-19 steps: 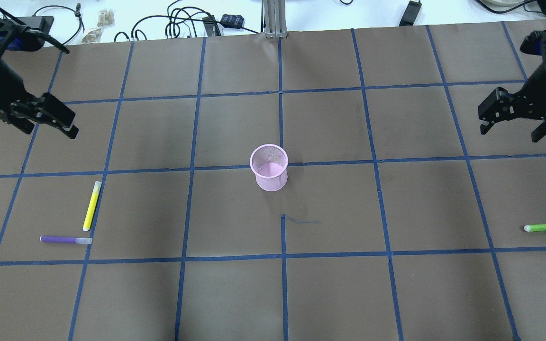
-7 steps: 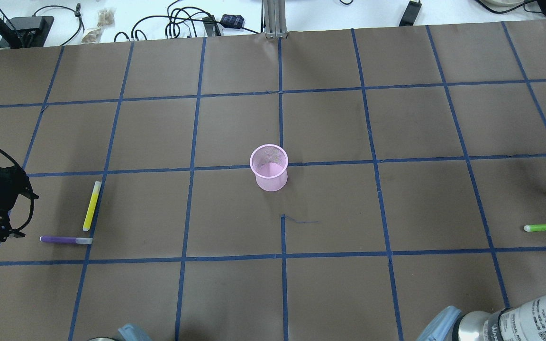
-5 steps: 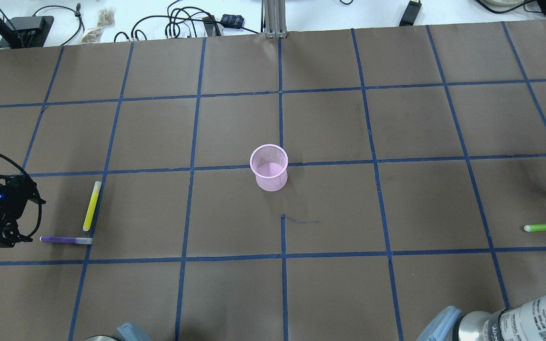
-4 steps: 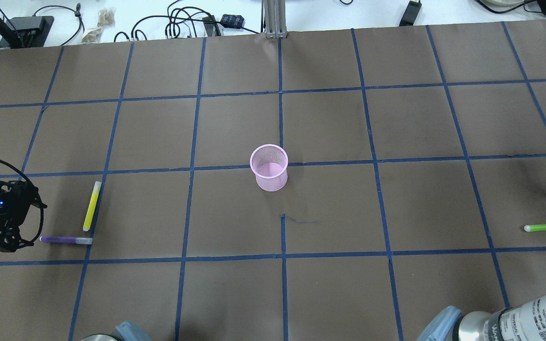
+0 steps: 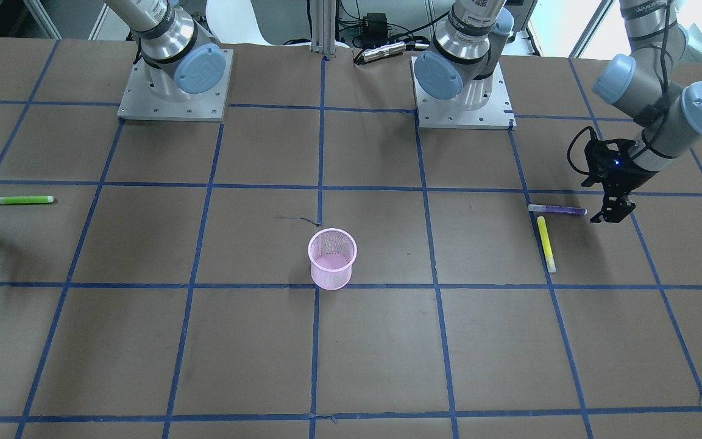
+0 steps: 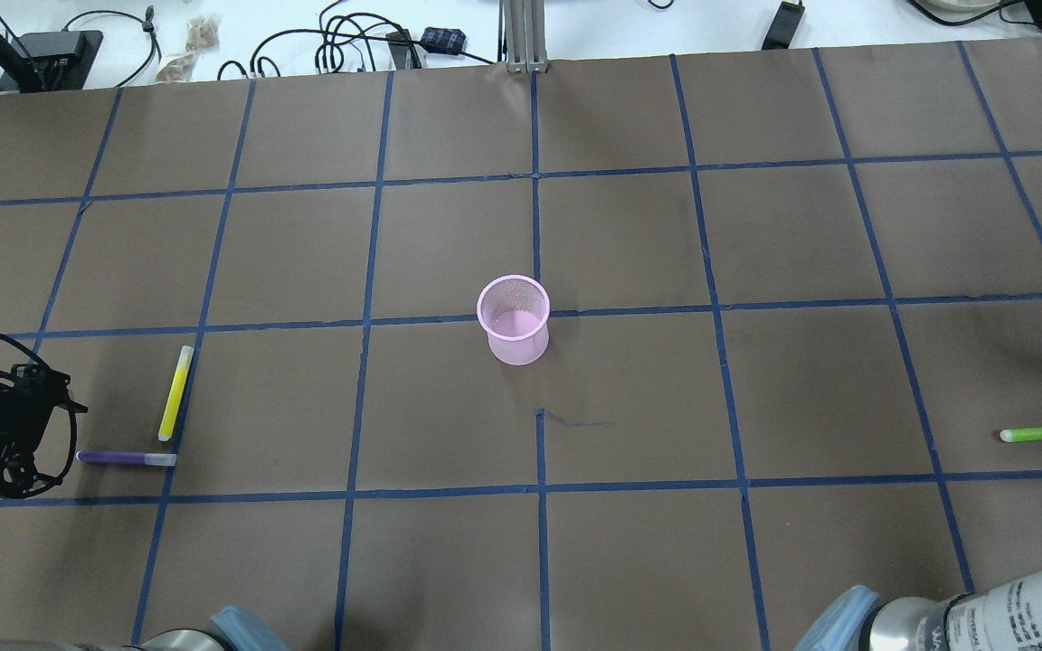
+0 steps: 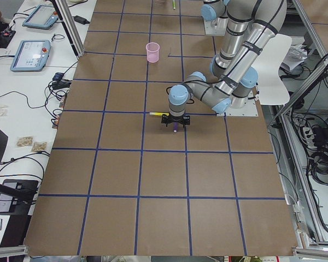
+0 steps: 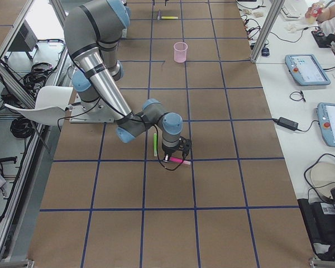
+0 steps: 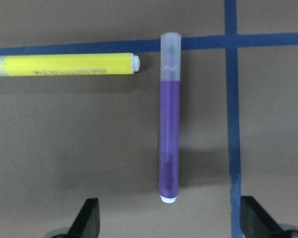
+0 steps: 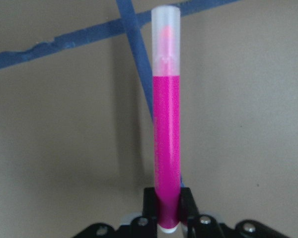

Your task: Insert purple and pink pens into pink cup

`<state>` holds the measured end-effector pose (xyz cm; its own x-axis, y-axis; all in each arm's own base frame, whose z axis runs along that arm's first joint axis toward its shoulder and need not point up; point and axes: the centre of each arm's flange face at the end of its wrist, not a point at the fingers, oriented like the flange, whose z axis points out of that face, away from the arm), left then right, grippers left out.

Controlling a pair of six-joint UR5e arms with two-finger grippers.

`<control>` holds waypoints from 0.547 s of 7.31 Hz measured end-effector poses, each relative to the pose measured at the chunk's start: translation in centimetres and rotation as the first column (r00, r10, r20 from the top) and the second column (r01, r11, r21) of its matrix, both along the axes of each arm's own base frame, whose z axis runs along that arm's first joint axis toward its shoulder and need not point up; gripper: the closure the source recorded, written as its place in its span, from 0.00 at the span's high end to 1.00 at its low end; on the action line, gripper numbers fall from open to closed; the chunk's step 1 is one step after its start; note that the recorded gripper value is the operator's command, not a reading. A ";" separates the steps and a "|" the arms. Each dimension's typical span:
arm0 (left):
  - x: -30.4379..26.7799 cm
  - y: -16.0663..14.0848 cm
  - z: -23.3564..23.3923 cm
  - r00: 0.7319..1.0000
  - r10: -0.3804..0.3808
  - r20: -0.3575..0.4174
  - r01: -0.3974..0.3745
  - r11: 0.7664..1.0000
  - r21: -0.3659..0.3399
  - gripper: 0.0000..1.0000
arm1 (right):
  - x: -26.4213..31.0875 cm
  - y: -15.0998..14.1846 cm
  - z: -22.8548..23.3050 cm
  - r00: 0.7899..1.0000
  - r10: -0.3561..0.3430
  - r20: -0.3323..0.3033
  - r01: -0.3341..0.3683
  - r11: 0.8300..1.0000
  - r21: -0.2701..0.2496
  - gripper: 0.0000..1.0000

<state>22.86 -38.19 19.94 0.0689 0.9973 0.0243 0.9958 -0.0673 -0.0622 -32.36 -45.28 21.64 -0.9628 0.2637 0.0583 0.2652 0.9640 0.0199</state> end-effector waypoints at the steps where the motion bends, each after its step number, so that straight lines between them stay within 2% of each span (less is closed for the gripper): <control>1: 0.1 -0.1 -0.6 1.000 -0.002 -0.008 0.002 1.000 0.004 1.00 | 2.9 -1.3 3.3 1.000 0.009 0.024 -0.009 1.000 0.000 0.00; 2: 0.2 -0.1 -1.3 1.000 -0.001 -0.013 0.002 1.000 0.011 1.00 | 7.2 -2.4 6.4 0.998 0.012 0.054 -0.012 1.000 0.005 0.00; 4: 0.6 -0.4 -2.4 1.000 0.000 -0.014 0.001 1.000 0.015 0.97 | 18.9 -3.4 10.9 0.987 -0.052 0.151 0.048 0.998 0.027 0.00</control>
